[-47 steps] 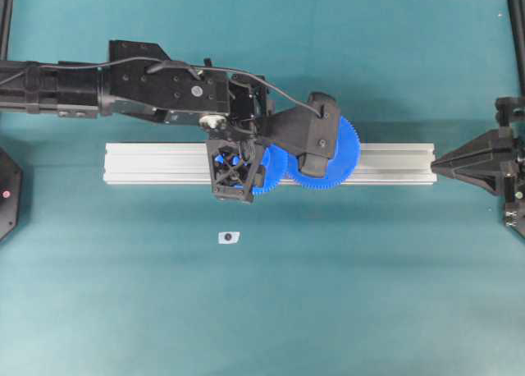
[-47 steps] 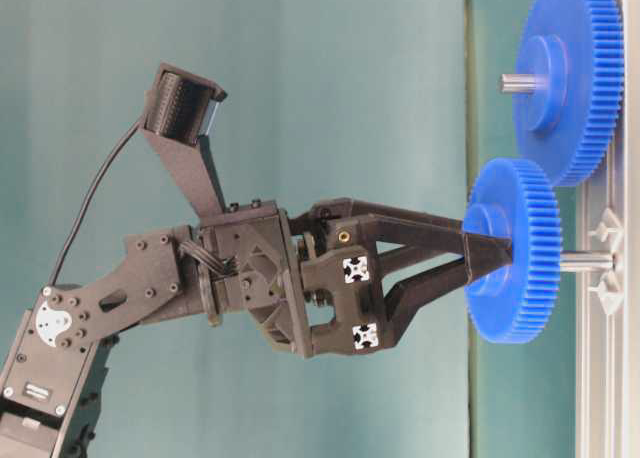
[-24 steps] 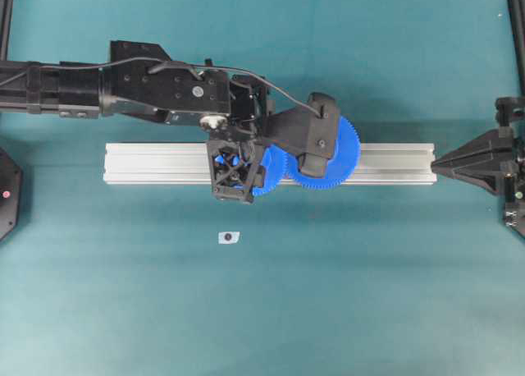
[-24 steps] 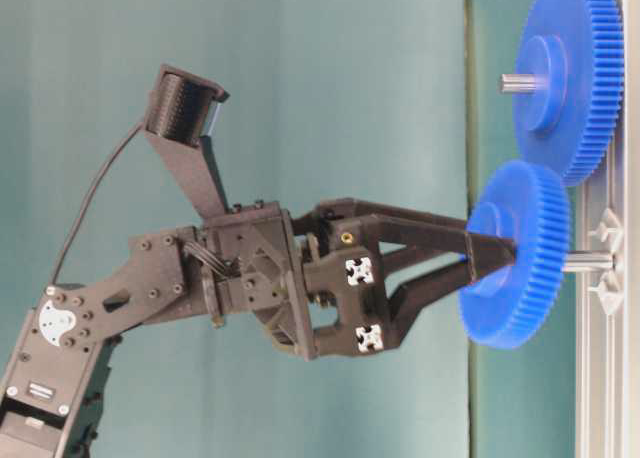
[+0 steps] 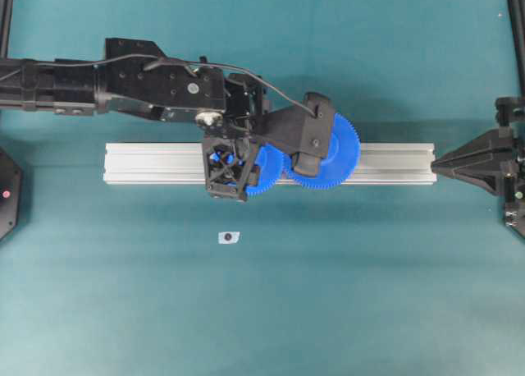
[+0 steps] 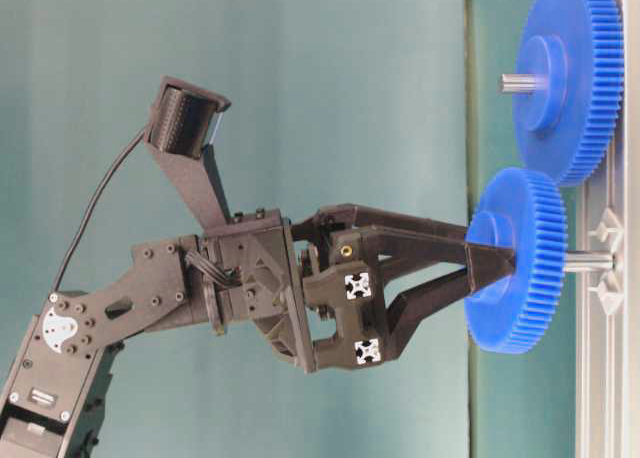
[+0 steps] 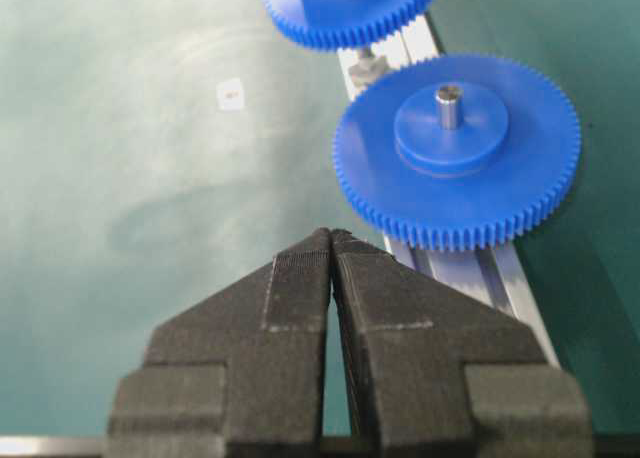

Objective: Find the location of the shaft and insert the small gear.
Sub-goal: 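Lower the gear onto the shaft, meshing with the large gear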

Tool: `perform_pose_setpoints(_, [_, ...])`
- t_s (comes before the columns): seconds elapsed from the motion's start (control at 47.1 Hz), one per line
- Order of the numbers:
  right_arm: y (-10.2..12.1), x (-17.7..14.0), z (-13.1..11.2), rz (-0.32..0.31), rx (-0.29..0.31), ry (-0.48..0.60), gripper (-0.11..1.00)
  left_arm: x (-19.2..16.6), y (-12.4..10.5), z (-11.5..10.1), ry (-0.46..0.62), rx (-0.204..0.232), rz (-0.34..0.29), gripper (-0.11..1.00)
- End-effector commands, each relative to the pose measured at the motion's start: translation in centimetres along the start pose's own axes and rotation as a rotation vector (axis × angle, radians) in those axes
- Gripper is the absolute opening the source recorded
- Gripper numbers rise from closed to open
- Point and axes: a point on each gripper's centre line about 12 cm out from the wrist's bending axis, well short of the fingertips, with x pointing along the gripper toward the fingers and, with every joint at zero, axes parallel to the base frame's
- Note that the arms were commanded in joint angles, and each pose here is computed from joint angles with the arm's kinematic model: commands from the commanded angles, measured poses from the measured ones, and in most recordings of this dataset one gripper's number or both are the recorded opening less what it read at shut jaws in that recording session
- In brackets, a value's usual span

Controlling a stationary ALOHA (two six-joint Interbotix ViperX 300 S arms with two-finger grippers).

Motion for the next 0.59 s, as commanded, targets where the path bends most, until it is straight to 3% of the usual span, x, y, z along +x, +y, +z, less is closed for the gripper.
perform_pose_setpoints(0.0, [0.1, 0.1, 0.4, -0.001, 0.01, -0.01, 0.05, -1.4, 1.2, -0.5, -0.019, -0.019, 0.02, 0.63])
perform_pose_setpoints(0.573, [0.1, 0.1, 0.4, 0.0, 0.01, -0.011, 0.05, -1.5, 2.6, -0.6, -0.027, -0.031, 0.03, 0.63])
